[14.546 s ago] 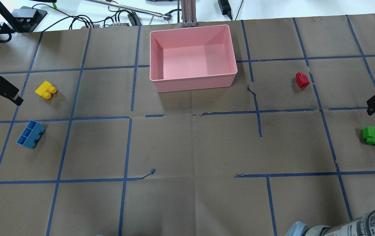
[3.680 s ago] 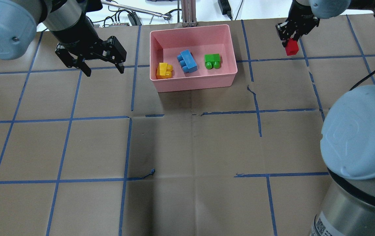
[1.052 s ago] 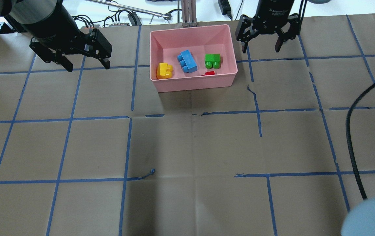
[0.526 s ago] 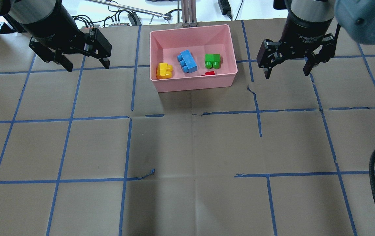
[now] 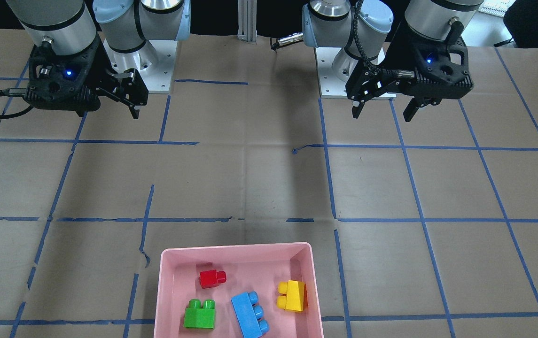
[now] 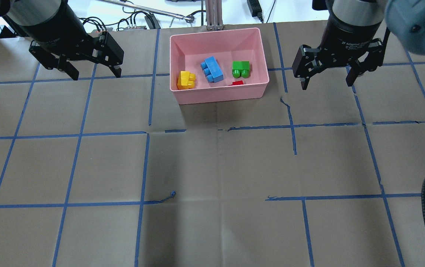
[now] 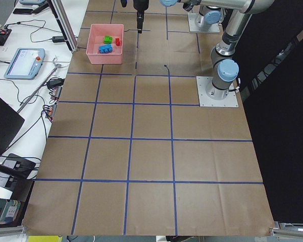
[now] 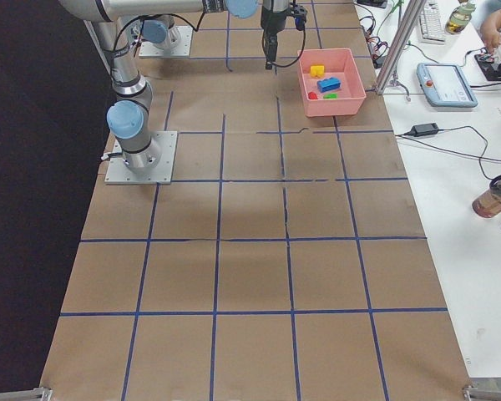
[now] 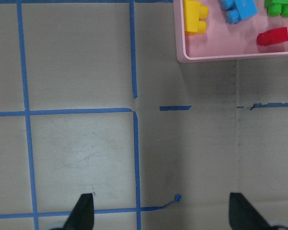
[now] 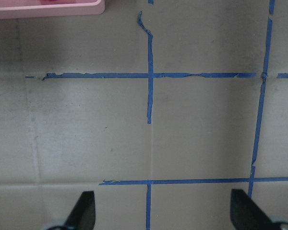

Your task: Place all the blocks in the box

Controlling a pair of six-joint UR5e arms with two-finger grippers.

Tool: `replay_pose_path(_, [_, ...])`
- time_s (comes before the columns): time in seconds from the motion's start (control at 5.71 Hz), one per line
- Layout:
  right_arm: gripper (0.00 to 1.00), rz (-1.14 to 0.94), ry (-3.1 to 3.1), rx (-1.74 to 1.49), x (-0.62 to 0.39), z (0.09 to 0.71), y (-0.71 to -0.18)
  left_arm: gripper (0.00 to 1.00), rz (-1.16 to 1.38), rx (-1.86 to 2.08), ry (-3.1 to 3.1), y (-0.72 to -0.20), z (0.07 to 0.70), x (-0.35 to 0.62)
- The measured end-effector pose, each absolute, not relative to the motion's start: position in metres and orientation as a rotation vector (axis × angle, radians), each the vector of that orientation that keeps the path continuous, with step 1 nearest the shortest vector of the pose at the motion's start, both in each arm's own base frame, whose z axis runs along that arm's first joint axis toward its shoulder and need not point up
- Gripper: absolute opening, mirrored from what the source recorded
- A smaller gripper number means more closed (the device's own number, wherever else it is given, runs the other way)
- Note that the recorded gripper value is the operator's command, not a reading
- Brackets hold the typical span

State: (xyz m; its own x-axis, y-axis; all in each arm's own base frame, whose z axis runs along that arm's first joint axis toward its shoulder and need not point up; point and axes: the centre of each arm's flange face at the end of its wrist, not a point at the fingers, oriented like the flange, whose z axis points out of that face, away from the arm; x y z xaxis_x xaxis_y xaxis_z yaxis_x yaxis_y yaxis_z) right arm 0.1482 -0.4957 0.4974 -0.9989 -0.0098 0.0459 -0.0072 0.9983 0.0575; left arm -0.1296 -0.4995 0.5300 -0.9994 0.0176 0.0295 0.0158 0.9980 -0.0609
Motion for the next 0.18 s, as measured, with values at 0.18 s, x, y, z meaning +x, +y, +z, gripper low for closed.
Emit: replay_pose_path(0.18, [0.99, -0.083, -3.095, 0.014, 0.1488, 0.4986, -0.496, 1.0, 0.093, -0.025, -3.127, -0.5004, 0.5292, -0.1276])
